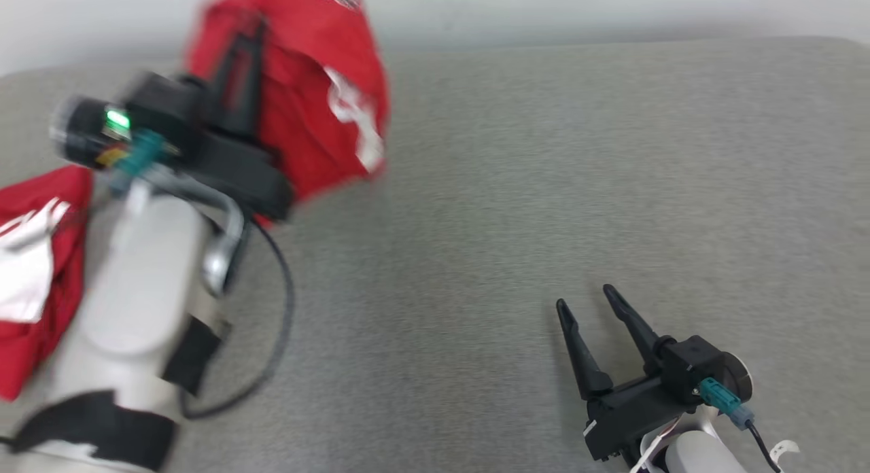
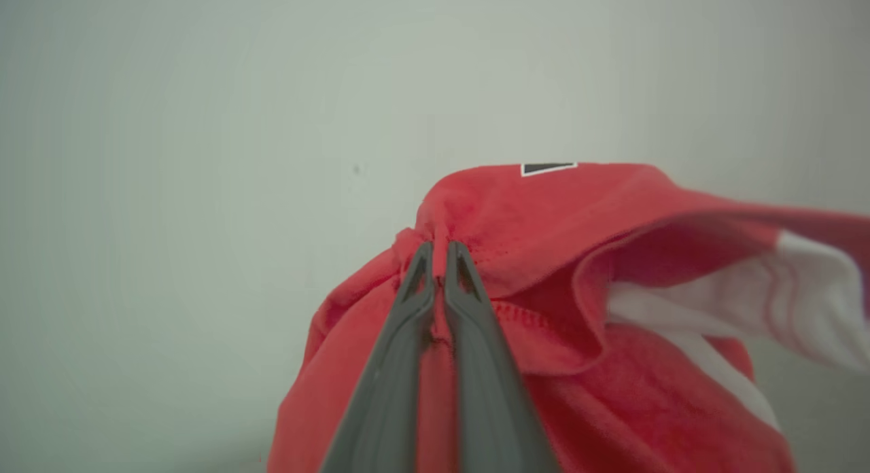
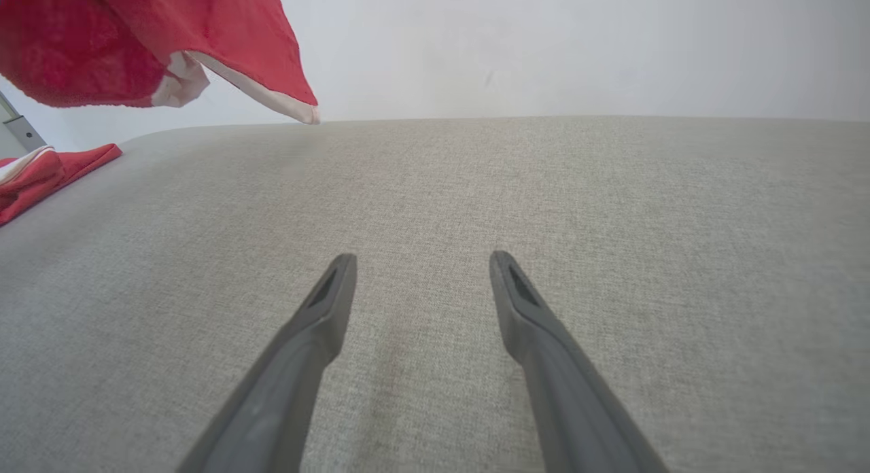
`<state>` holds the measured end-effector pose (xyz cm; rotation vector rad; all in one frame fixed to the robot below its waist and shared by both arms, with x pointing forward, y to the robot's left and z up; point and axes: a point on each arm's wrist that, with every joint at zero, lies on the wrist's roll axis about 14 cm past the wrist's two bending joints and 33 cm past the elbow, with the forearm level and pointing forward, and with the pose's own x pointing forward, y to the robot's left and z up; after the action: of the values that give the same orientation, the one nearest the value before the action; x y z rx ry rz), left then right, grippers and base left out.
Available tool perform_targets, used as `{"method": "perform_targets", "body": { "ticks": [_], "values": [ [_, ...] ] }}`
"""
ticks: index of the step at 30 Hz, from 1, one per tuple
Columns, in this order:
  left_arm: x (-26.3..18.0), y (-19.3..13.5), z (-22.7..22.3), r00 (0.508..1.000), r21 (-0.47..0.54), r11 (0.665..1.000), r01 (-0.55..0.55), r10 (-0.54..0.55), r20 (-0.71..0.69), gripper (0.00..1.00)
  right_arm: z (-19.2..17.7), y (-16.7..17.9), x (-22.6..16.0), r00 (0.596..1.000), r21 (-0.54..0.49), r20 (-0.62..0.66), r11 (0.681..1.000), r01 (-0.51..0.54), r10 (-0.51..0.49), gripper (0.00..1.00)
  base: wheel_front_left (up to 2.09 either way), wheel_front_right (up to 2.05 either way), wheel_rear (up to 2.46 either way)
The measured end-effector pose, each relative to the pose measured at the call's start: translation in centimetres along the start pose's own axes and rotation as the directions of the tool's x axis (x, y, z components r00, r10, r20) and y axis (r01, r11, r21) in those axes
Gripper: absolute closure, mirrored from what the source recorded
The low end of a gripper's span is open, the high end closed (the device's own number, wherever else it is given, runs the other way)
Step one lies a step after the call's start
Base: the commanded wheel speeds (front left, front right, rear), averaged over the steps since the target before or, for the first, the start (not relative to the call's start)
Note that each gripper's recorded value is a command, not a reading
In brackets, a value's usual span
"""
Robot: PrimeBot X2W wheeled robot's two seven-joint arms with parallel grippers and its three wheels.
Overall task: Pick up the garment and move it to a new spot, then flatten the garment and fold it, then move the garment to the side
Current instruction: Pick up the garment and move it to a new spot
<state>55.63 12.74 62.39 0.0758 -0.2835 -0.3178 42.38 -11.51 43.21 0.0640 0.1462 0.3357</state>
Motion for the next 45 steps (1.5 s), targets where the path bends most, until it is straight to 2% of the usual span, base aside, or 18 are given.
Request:
{"method": "perform_targets", "body": {
  "ticks": [3,7,13,14,16,19,22,30,37,45],
  "values": [
    [0.2,-4.5,-1.4,0.996,-0.068,0.994,0.084,-0.085,-0.019,1.0,0.2,-0.9,-1.0,0.999,0.003,0.005,0.999,0.036,-0.036,0.0,0.0,0.0,0.0],
    [-0.3,-10.7,-3.4,0.979,-0.164,0.968,0.189,-0.199,-0.047,1.0,0.1,-2.0,-2.6,0.996,0.013,0.001,0.996,0.091,-0.091,0.0,0.0,0.0,0.0],
    [-2.2,-16.3,-7.3,0.948,-0.281,0.928,0.247,-0.291,-0.13,1.0,0.6,-4.1,-4.4,0.986,0.007,0.013,0.986,0.166,-0.166,0.0,0.0,0.0,0.0],
    [-2.4,-16.8,-7.9,0.944,-0.296,0.923,0.244,-0.296,-0.144,0.8,0.8,-4.4,-4.6,0.984,0.005,0.018,0.984,0.176,-0.177,0.0,0.0,0.0,0.0],
    [-2.9,-17.7,-9.0,0.934,-0.31,0.917,0.252,-0.314,-0.17,0.0,1.2,-5.0,-5.0,0.98,0.004,0.028,0.98,0.197,-0.197,0.0,0.0,0.0,0.0],
    [-3.7,-18.6,-10.4,0.921,-0.324,0.91,0.257,-0.332,-0.204,0.0,1.2,-5.8,-5.8,0.973,0.008,0.029,0.974,0.228,-0.228,0.0,0.0,0.0,0.0],
    [-3.9,-17.9,-10.7,0.93,-0.331,0.917,0.221,-0.3,-0.21,0.0,1.5,-6.4,-6.4,0.967,0.012,0.036,0.968,0.251,-0.252,0.0,0.0,0.0,0.0],
    [-6.8,-12.2,-10.3,0.97,-0.284,0.958,0.042,-0.108,-0.219,0.0,2.3,-5.9,-6.6,0.966,0.026,0.067,0.968,0.25,-0.251,0.0,0.0,0.0,0.0],
    [-12.6,-6.9,-11.1,0.96,-0.198,0.973,-0.114,0.057,-0.275,0.0,2.8,-4.7,-6.4,0.971,0.032,0.086,0.974,0.222,-0.224,0.0,0.0,0.0,0.0],
    [-19.5,-4.1,-11.9,0.917,-0.139,0.959,-0.246,0.184,-0.354,0.0,2.7,-3.0,-6.5,0.978,0.038,0.09,0.982,0.183,-0.186,0.0,0.0,0.0,0.0]
  ]
}}
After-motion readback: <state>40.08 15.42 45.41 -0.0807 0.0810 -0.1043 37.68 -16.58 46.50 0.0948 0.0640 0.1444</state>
